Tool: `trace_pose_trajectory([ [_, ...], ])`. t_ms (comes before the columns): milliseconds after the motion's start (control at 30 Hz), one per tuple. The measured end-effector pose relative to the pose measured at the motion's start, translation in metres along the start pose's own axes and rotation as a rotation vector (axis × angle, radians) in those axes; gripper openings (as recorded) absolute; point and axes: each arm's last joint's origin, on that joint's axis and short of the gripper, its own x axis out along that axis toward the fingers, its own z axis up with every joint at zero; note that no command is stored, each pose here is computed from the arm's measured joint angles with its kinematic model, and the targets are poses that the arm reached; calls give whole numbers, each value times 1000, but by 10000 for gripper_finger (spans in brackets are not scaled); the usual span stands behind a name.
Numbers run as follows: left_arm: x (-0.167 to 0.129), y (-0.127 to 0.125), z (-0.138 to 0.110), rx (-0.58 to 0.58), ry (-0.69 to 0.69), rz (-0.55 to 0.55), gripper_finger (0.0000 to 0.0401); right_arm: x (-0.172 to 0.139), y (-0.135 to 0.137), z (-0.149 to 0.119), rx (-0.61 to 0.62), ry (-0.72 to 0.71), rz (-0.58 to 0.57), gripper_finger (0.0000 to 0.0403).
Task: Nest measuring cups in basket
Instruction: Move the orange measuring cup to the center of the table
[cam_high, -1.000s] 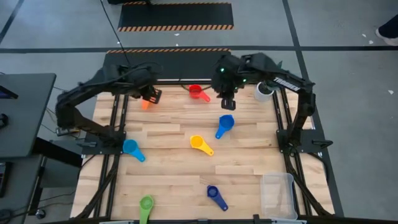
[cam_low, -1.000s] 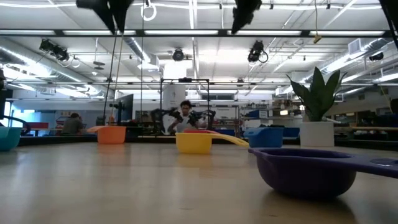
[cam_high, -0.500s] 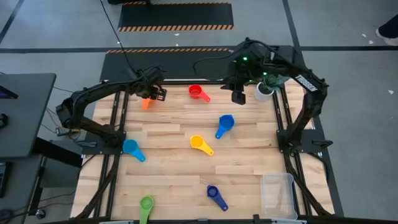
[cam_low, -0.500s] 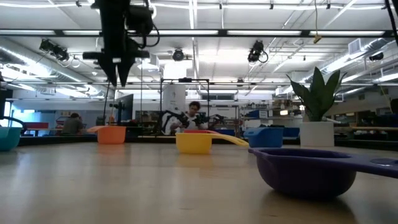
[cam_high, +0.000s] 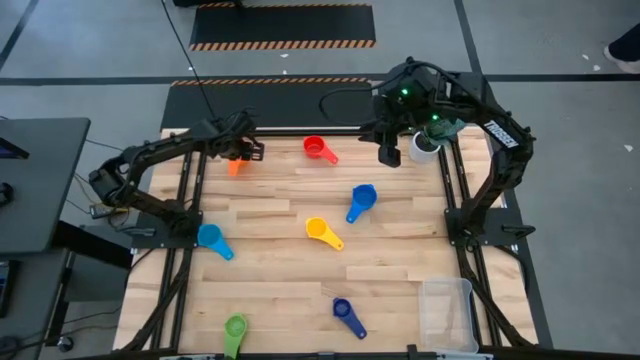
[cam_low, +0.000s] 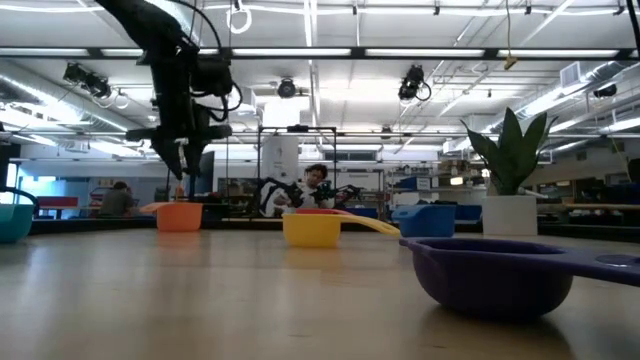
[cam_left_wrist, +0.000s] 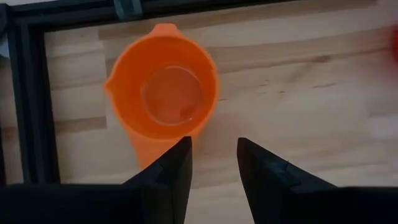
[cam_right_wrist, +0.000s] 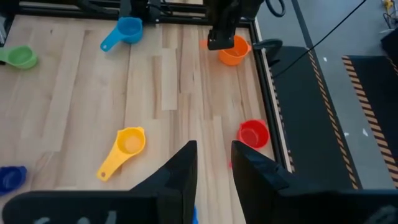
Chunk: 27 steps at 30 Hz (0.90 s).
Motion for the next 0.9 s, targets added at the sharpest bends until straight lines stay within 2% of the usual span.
trace_pose_trajectory([
  [167, 12, 4, -7, 2, -6, -5, 135, 0, 0, 0, -2, 1, -2, 104],
  [467, 39, -2, -11, 141, 40, 25, 135, 0, 0, 0, -3, 1, -8, 104],
  [733, 67, -9, -14, 161, 93, 53, 135, 0, 0, 0, -3, 1, -9, 104],
  [900, 67, -12, -13, 156, 119, -4, 135, 0, 0, 0, -3, 1, -9, 104],
])
